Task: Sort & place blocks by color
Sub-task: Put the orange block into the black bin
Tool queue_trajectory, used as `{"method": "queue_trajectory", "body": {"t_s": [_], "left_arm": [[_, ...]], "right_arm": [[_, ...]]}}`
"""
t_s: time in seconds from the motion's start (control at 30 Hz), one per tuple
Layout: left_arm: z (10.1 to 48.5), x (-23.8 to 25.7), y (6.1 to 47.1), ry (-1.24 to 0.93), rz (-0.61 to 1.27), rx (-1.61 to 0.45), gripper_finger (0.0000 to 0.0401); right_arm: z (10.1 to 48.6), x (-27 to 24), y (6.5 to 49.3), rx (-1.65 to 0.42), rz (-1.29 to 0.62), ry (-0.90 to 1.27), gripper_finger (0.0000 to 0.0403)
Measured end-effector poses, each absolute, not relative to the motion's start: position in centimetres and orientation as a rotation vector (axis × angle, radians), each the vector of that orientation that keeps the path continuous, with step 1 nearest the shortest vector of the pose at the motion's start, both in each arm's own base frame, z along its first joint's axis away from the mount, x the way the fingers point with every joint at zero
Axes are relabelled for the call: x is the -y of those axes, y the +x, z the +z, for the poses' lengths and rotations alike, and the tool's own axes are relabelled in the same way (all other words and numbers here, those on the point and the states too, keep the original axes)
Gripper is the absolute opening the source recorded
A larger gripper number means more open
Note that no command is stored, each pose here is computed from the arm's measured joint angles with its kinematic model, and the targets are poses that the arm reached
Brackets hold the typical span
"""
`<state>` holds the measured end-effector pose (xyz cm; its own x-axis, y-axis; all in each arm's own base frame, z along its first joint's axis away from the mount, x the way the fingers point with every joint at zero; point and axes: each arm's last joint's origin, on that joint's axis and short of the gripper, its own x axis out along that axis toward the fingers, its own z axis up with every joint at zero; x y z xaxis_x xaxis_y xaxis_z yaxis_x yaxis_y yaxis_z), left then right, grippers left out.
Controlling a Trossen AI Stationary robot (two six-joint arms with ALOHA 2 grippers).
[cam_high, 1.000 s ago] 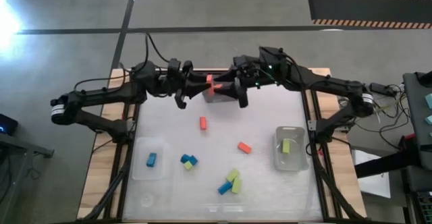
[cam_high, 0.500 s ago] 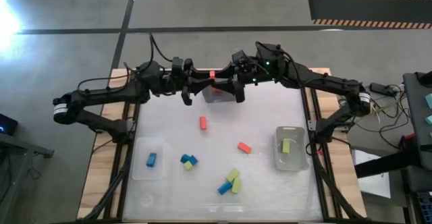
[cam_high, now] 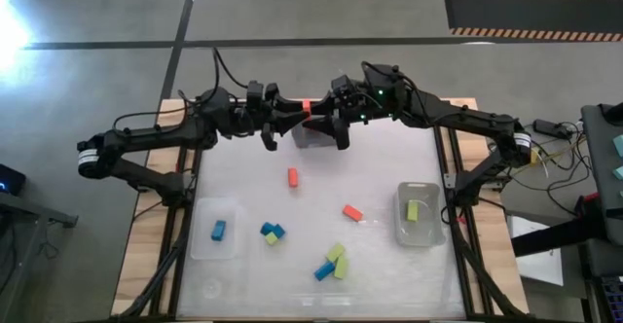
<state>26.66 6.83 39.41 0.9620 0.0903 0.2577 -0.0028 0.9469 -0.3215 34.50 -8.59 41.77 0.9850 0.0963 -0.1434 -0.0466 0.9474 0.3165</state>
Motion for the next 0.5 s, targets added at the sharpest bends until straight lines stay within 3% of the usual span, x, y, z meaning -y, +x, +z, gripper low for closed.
{"method": "queue_trajectory", "body": {"t_s": [0.2,0.5], "left_arm": [[39.1,-6.8,26.7,-0.328,0.051,0.266,0.0136],[38.8,-6.9,26.6,-0.410,0.066,0.252,0.0190]], "right_arm": [[41.7,8.7,34.5,-0.162,0.070,0.321,0.0122],[41.3,9.6,33.7,-0.227,0.048,0.346,0.0117]]}}
